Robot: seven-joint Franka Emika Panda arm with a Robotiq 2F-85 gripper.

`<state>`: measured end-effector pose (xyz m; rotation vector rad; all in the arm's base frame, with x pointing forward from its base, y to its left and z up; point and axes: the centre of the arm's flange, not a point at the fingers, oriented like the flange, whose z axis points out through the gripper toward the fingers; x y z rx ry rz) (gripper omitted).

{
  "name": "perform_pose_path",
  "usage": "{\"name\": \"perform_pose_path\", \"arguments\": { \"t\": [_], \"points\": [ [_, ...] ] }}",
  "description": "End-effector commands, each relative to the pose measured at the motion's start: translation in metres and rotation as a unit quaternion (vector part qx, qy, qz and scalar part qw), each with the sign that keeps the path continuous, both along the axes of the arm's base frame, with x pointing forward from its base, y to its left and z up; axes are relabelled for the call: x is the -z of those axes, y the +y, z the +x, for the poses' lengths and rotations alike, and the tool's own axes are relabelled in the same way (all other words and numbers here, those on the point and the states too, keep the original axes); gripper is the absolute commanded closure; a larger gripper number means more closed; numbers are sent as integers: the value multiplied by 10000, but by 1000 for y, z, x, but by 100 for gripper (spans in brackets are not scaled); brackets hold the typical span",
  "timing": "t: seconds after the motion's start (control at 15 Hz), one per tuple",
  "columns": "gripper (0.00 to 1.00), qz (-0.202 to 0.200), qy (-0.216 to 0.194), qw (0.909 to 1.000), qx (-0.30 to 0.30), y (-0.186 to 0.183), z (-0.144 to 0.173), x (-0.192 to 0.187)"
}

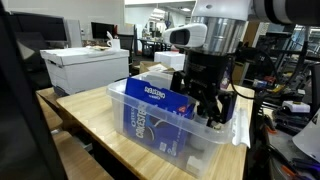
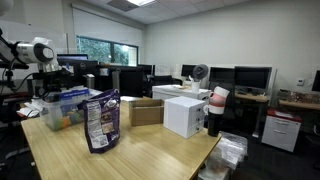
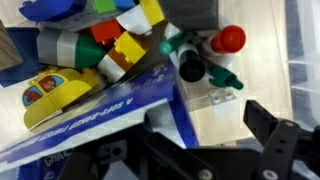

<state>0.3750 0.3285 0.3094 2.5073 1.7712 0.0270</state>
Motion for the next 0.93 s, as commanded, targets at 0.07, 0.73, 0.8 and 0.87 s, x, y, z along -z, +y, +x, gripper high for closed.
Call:
{"name": "perform_pose_path", "arguments": {
  "t": [0.07, 0.73, 0.8, 0.87],
  "points": [
    [0, 38, 80, 10000, -1, -7, 11, 18],
    [28, 128, 95, 9999, -58, -1, 13, 26],
    [32, 134, 93, 9998, -60, 0, 13, 26],
    [36, 135, 95, 9998, -61, 0, 12, 25]
  ]
}}
